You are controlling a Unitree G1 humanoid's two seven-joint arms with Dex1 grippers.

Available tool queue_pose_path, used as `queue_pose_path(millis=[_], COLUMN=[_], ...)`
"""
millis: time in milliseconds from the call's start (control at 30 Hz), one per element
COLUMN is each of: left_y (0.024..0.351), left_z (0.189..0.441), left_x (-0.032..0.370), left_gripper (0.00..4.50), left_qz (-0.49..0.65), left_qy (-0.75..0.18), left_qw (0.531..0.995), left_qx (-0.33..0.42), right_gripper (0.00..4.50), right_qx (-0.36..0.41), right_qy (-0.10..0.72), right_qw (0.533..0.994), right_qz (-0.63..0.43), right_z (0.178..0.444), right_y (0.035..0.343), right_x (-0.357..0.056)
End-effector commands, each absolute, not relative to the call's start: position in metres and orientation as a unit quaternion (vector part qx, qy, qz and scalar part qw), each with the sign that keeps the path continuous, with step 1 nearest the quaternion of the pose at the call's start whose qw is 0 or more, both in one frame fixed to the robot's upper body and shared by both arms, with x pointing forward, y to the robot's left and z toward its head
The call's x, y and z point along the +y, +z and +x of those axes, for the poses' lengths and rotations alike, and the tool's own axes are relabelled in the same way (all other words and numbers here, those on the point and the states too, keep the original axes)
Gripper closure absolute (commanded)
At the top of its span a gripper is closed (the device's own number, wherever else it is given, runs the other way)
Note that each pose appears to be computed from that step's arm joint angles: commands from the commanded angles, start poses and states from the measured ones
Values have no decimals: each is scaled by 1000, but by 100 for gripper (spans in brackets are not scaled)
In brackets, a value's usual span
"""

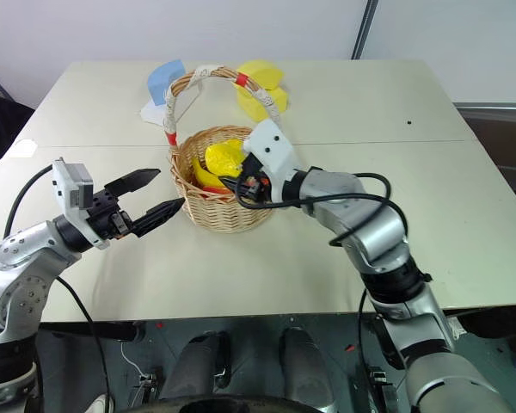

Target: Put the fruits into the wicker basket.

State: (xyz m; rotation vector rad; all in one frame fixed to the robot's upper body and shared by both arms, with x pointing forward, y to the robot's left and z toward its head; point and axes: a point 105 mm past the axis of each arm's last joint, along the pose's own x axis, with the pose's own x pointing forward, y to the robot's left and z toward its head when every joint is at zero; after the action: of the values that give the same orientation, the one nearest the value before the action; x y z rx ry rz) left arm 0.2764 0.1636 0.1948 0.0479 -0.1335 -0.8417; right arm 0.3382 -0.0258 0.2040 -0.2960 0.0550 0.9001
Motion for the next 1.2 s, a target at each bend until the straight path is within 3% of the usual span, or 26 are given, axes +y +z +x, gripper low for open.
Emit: queue_pose_path(millis=[33, 200, 300, 433, 700, 800, 1033, 1200], left_y=[205, 202, 202, 202, 206, 206, 206, 205], left_z=[268, 265, 265, 267, 272, 272, 270, 269], left_x=[155, 150, 149, 145, 130, 127, 124, 124], left_gripper=[0, 0, 0, 0, 0, 0, 0, 0], left_qz=[27, 22, 18, 13, 1, 0, -3, -4], left_qy=[-416, -419, -422, -434, -467, -471, -469, -469], left_qw=[904, 903, 902, 896, 878, 876, 876, 876], left_qx=[-90, -88, -88, -91, -103, -105, -111, -111], right_gripper=[6, 6, 6, 6, 6, 83, 444, 444], right_qx=[-36, -89, -69, -40, -69, -78, -97, -132], right_qy=[419, 506, 532, 473, 329, 327, 334, 294], right_qw=[893, 845, 835, 875, 941, 942, 937, 947], right_qz=[-164, -149, -122, -96, -29, 8, 31, 13], right_z=[337, 295, 276, 291, 354, 360, 357, 354], right_y=[230, 244, 238, 227, 218, 219, 227, 244], right_x=[-26, -39, -59, -88, -101, -98, -100, -127])
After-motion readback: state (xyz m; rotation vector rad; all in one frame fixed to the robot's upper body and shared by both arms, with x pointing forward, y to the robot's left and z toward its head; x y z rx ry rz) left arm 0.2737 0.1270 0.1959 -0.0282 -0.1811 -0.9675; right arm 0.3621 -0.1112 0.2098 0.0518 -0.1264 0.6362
